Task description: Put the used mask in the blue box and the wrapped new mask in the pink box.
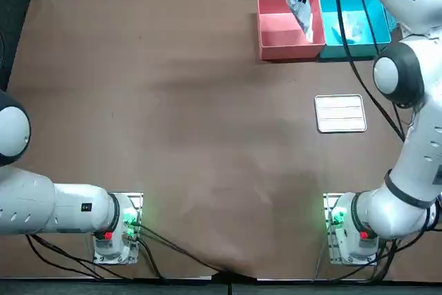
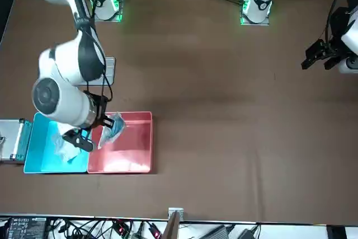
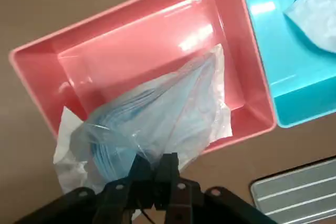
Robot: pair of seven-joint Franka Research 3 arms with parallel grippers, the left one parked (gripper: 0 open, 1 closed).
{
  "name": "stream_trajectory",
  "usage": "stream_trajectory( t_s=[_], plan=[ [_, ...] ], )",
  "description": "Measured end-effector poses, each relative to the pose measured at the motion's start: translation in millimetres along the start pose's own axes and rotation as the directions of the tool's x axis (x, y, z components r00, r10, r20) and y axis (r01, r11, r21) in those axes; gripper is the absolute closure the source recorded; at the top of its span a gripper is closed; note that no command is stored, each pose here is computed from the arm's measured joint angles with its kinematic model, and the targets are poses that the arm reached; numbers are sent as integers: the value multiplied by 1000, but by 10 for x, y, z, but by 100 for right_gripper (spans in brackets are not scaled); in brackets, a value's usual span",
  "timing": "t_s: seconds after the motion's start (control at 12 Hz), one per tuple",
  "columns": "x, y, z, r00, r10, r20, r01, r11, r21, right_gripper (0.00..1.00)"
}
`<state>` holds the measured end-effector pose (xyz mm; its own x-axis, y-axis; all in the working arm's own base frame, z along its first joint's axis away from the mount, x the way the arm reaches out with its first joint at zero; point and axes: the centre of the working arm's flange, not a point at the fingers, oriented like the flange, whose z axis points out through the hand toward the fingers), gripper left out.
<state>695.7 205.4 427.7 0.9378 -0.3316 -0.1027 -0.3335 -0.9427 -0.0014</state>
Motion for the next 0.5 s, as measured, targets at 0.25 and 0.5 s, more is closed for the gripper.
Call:
stream_trajectory(
  t_s=[0.25,0.5],
  plan=[
    [94,-32,402,999,36,36,-35,999,-27,99],
    [96,-105,725,998,35,53,-31,997,-77,99]
  ],
)
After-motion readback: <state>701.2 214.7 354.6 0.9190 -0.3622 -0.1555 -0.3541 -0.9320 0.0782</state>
